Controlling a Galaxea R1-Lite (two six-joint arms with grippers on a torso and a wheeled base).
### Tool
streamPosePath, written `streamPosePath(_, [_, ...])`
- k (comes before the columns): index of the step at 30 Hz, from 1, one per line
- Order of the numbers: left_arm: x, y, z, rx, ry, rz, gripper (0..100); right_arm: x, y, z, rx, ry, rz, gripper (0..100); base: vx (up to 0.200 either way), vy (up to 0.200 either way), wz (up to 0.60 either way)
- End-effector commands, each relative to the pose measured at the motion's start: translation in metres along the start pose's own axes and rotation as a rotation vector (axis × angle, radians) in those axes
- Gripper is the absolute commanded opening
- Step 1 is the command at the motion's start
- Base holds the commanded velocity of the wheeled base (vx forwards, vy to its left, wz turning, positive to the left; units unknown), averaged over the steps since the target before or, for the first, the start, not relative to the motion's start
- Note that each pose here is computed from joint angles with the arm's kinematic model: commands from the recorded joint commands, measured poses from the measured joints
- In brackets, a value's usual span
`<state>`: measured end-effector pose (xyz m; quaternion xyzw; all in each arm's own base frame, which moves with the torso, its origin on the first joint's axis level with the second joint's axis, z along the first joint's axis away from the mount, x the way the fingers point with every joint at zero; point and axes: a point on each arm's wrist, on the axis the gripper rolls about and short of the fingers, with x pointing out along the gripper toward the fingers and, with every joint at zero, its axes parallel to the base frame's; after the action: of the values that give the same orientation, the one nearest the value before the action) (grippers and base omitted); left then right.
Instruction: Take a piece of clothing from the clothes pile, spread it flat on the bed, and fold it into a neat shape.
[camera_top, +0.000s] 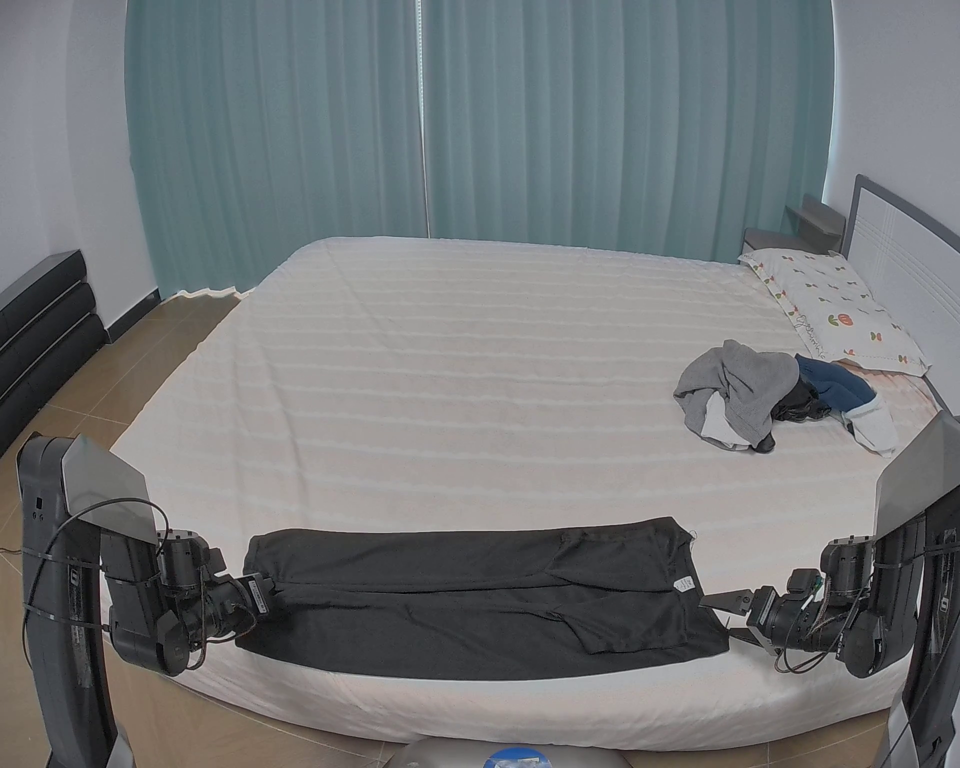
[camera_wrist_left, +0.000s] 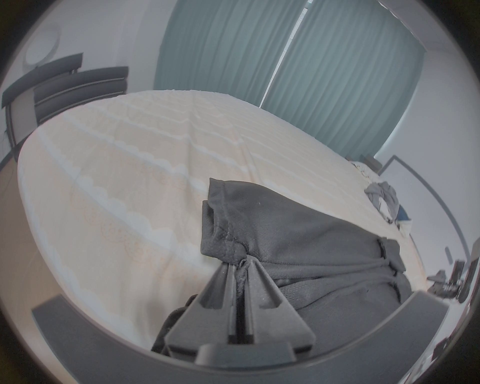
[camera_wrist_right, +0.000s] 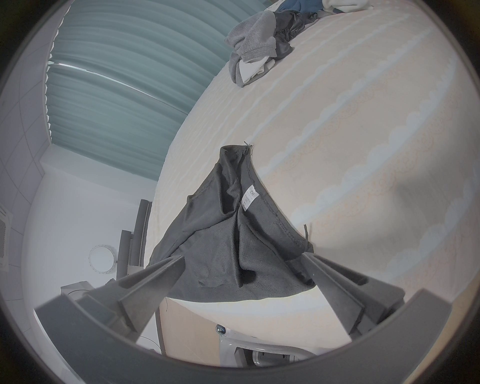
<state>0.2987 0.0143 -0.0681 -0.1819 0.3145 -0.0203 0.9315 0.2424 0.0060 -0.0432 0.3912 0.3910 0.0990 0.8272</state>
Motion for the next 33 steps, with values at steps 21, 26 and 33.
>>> streamPosePath(21, [-0.003,-0.02,0.011,-0.111,-0.041,-0.052,0,0.0,0.001,0.001,-0.009,-0.011,0.011,100,0.0,-0.086,0.0])
streamPosePath(26, [-0.007,-0.028,0.018,-0.137,-0.062,-0.078,0,0.0,0.001,0.001,-0.008,-0.012,0.01,100,0.0,-0.2,0.0])
streamPosePath(33, [-0.006,-0.031,0.017,-0.144,-0.061,-0.083,0,0.0,0.001,0.001,-0.008,-0.012,0.01,100,0.0,-0.029,0.0])
